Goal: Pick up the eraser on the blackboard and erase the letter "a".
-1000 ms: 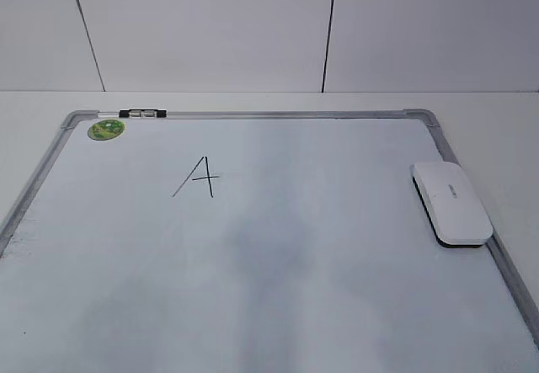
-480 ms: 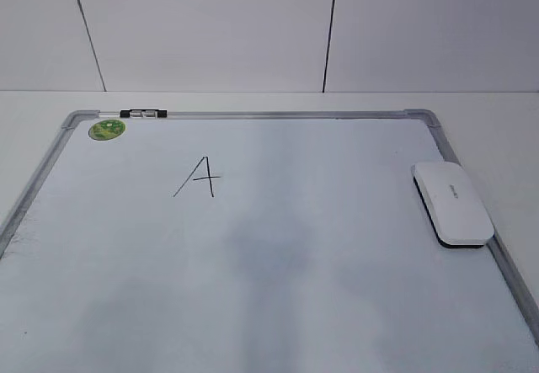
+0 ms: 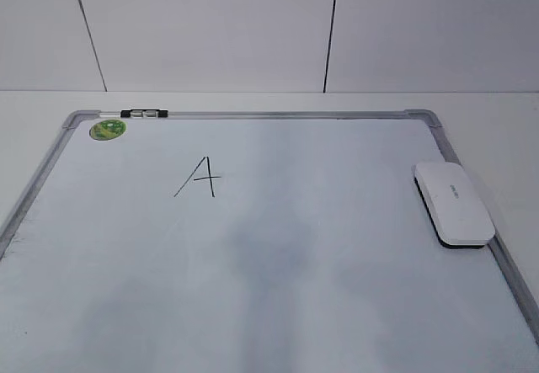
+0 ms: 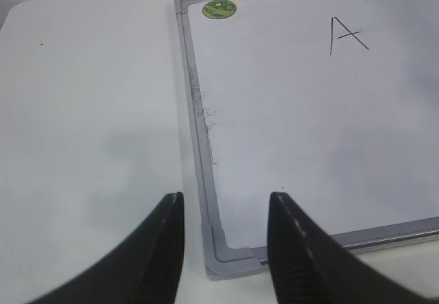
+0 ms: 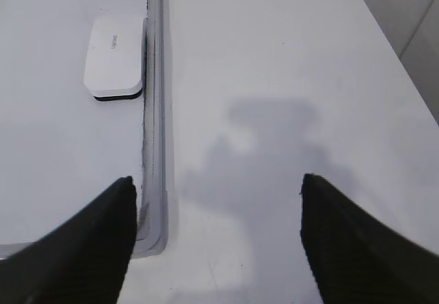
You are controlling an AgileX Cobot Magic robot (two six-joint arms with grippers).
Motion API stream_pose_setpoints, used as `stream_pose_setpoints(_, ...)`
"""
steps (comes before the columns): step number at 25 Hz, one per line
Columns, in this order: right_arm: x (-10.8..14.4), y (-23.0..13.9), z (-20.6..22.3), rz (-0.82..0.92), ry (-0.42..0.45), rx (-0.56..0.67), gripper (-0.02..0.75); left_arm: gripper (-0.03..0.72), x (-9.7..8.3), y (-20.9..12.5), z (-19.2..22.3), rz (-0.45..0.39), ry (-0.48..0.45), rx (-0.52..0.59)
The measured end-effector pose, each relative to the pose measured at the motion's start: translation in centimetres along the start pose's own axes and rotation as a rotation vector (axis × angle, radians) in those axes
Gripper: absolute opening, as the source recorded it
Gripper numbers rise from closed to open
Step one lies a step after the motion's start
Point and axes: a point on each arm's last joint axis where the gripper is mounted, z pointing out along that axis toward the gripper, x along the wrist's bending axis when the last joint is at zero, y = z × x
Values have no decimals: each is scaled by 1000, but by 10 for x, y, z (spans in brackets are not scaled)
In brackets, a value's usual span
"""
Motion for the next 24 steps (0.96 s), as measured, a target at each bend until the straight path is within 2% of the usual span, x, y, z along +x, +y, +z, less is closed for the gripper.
stream_pose_setpoints(24, 0, 0, 0, 0, 0, 0, 592, 305, 0, 0, 0, 0, 0, 0)
